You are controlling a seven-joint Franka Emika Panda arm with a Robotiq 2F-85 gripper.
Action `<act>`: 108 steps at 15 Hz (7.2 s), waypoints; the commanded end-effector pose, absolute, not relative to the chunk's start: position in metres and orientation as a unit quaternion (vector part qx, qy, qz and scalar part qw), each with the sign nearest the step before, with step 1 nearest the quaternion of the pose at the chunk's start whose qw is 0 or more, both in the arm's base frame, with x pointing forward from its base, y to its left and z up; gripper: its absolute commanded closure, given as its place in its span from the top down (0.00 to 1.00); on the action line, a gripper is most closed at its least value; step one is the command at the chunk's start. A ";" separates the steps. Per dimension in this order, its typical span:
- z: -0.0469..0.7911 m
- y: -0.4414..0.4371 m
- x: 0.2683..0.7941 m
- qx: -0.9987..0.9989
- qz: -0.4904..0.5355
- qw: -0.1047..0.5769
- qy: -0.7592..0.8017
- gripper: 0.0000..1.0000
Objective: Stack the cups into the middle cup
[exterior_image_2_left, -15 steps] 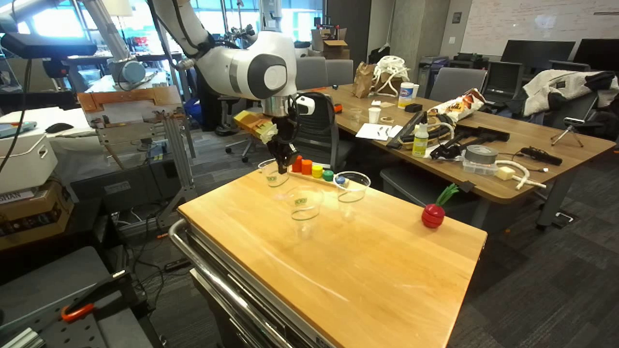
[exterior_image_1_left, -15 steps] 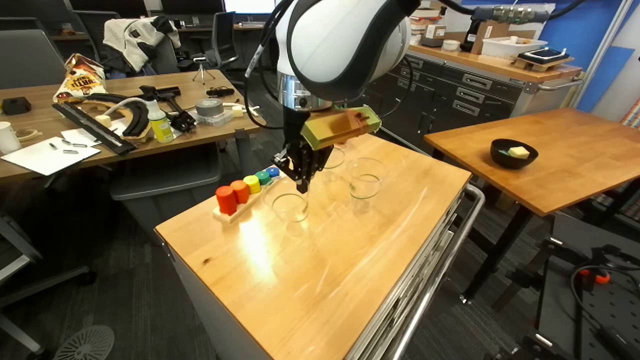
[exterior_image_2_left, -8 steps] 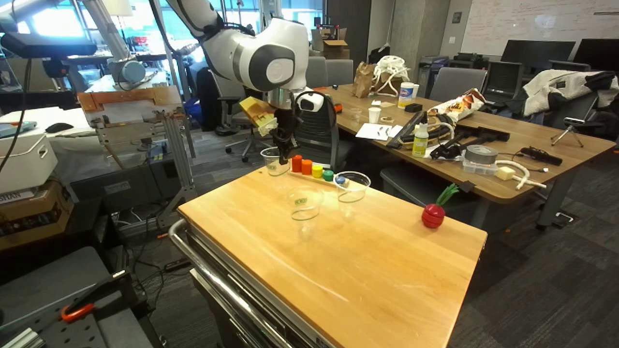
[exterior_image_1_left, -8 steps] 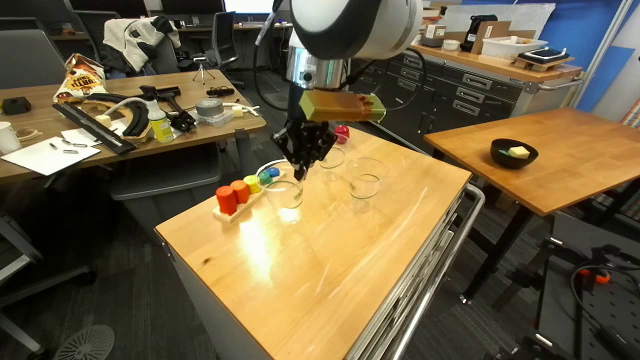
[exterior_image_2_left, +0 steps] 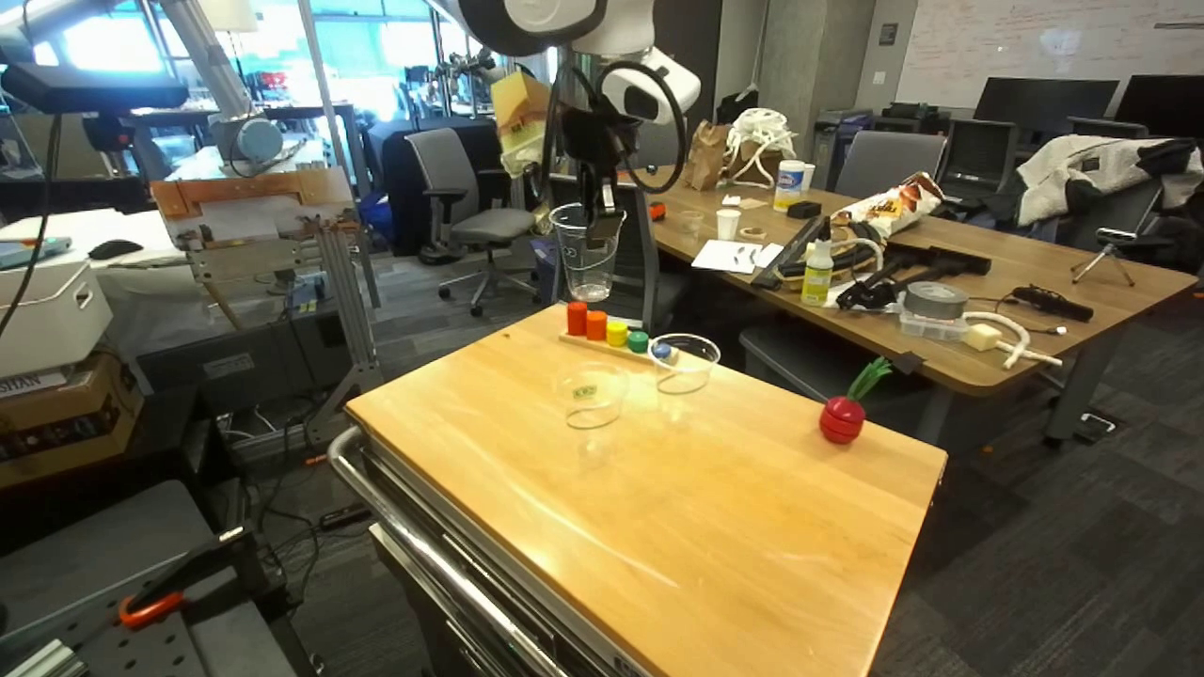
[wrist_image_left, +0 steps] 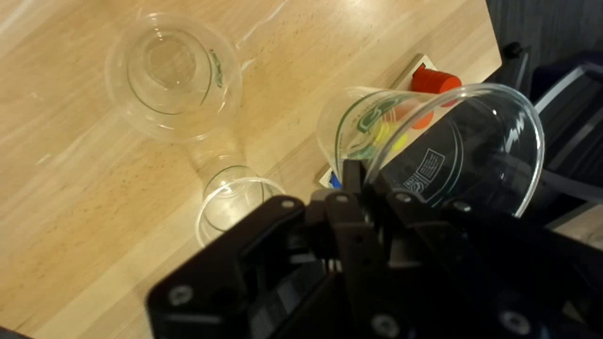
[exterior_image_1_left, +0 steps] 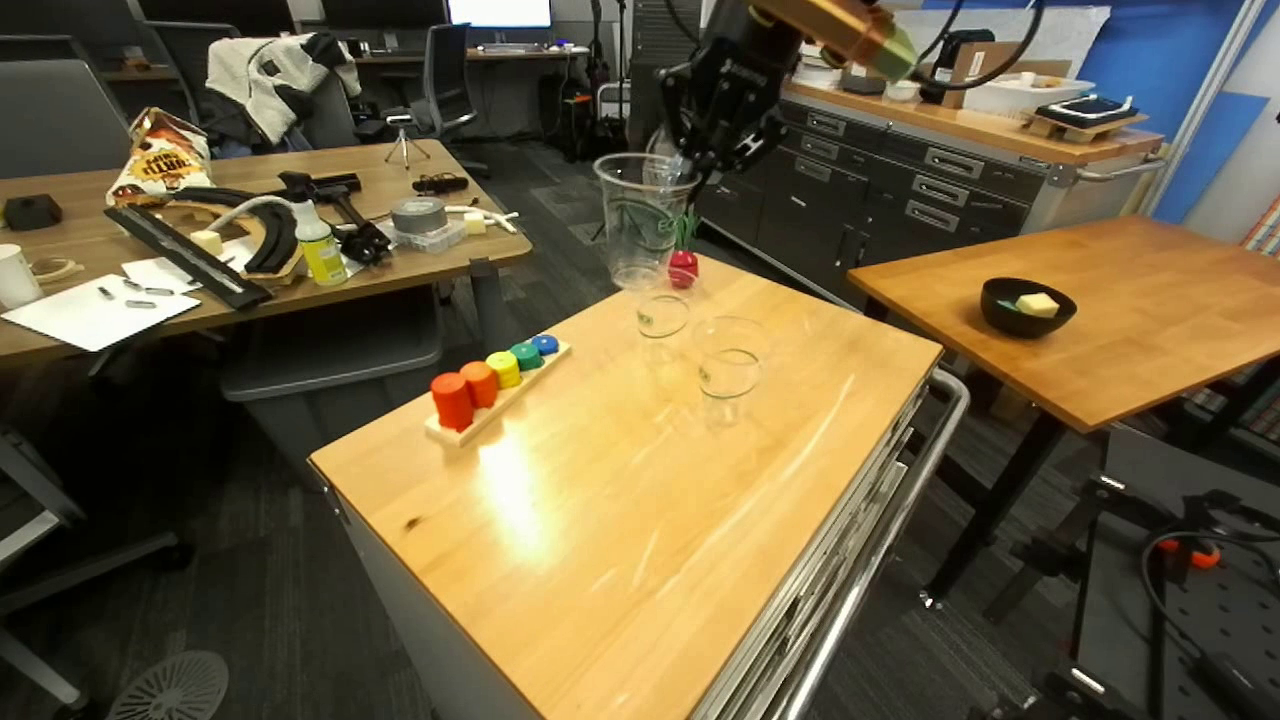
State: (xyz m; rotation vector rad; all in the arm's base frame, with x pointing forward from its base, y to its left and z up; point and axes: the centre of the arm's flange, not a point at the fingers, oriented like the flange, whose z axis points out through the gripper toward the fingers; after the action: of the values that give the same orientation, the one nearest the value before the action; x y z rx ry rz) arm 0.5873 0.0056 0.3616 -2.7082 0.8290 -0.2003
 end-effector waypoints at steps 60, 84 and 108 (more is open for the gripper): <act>0.306 -0.081 0.622 -0.932 -0.102 0.079 0.338 1.00; 0.203 -0.073 0.676 -0.938 0.014 0.083 0.335 0.11; 0.399 -0.037 0.502 -0.923 -0.010 0.158 0.350 0.01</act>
State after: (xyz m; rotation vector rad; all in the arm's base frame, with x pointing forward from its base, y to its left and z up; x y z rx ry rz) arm 0.5583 -0.0546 0.3894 -2.6463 1.0346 -0.0343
